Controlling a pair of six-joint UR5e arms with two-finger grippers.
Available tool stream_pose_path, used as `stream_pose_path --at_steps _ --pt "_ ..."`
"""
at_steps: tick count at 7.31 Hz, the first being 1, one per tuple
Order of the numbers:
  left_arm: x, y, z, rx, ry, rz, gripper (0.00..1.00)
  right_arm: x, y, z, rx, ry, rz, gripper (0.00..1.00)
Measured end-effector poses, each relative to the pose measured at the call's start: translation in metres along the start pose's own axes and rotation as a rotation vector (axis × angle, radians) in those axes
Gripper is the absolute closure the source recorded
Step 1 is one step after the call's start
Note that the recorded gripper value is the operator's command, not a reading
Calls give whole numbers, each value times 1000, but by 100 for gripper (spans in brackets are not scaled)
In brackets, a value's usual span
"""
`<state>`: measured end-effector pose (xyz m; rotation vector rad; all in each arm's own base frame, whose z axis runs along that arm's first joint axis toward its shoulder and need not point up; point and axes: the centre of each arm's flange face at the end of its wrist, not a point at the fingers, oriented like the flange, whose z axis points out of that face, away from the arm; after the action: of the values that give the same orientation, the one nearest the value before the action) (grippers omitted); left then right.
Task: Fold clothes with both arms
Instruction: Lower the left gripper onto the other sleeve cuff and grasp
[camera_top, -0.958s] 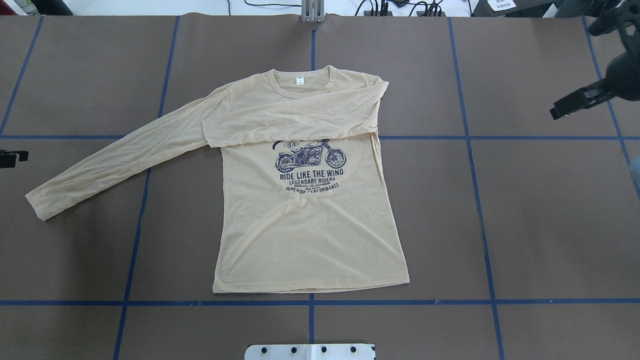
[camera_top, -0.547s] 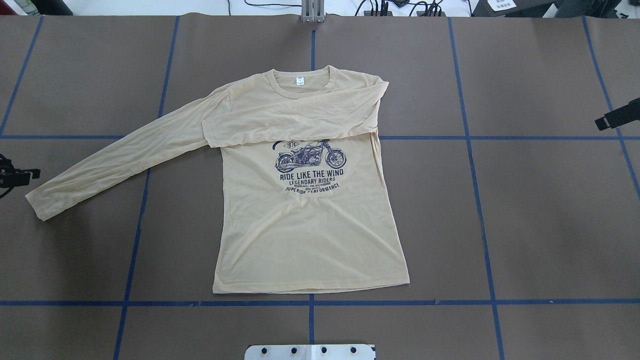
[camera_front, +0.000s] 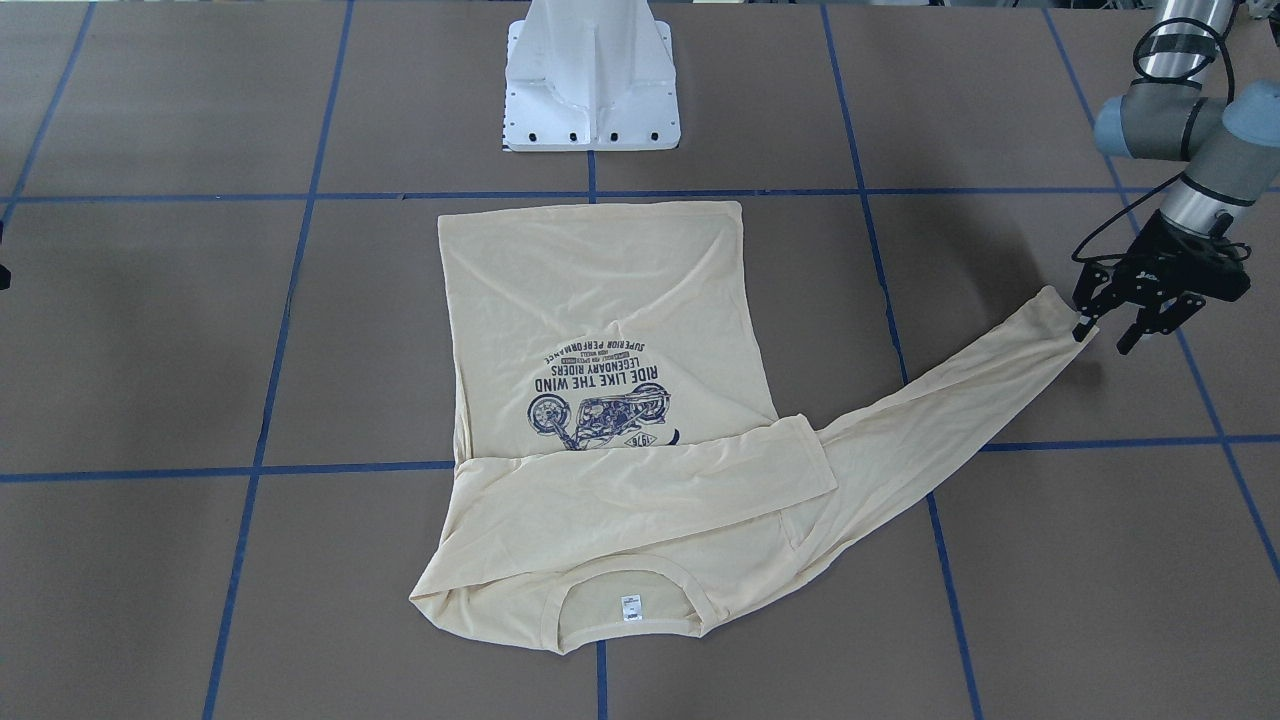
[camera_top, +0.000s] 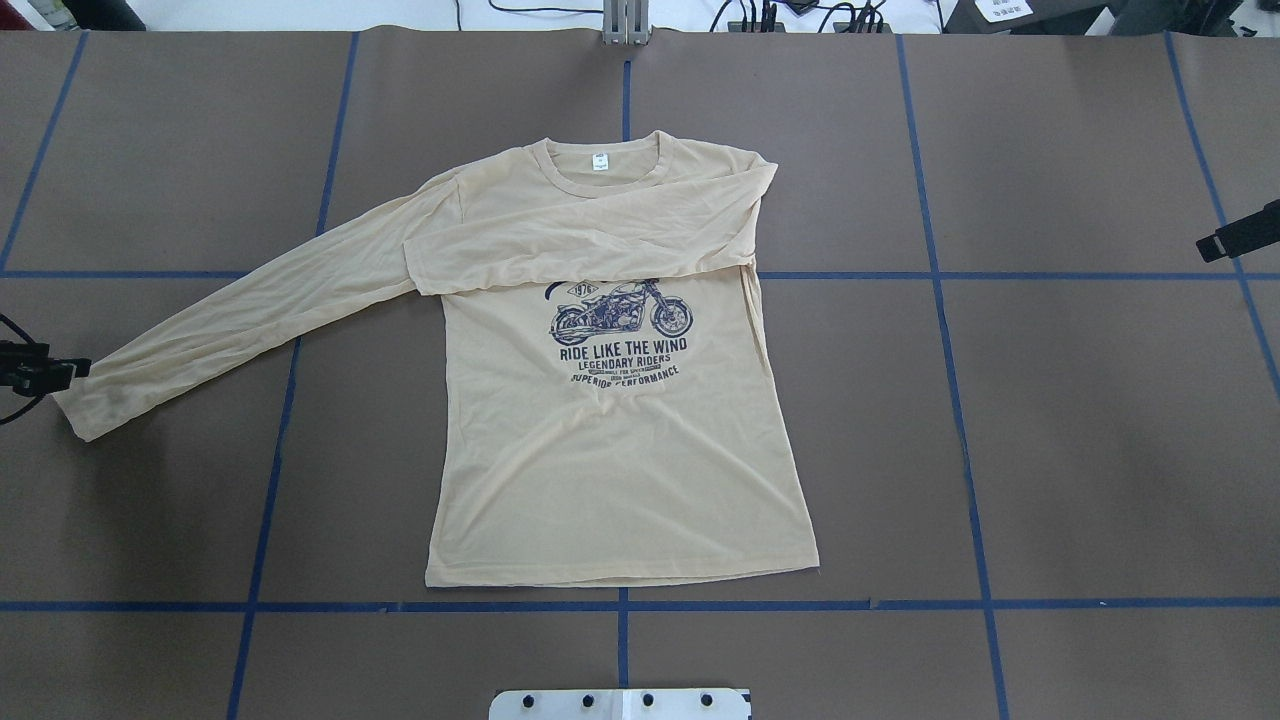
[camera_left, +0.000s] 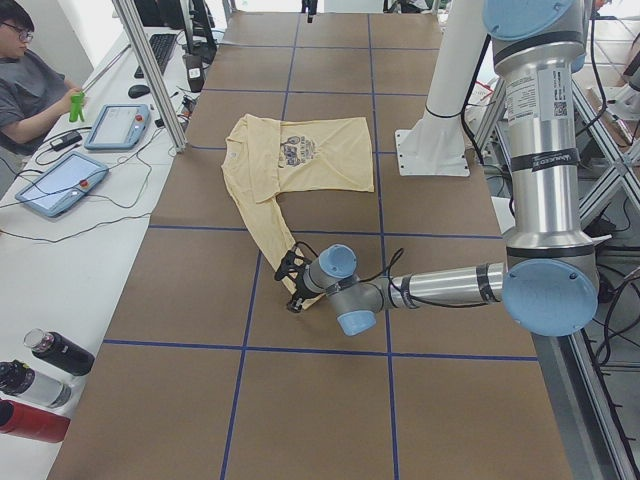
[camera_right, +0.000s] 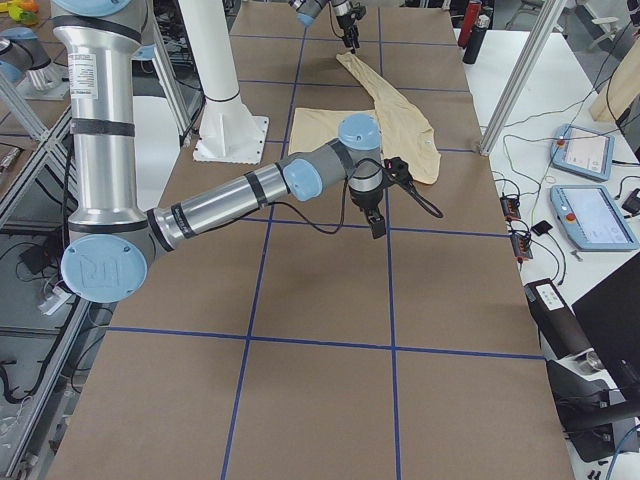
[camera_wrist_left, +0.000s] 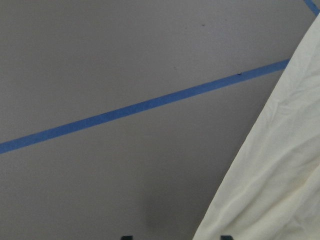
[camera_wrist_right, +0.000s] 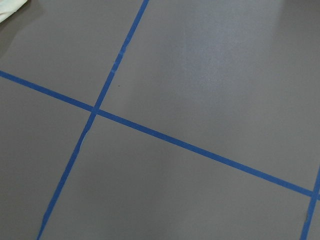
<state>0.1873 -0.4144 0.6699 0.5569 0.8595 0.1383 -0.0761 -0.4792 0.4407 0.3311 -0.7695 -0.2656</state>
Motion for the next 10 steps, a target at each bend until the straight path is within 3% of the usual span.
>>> stream_pose_path --at_steps 3,5,10 --pt "-10 14 1 -19 -6 -15 37 0 0 0 1 2 0 0" --pt "-14 24 -6 -4 13 -65 48 0 0 0 2 2 -1 0" --pt "-12 27 -9 15 37 -147 49 0 0 0 2 1 -1 0"
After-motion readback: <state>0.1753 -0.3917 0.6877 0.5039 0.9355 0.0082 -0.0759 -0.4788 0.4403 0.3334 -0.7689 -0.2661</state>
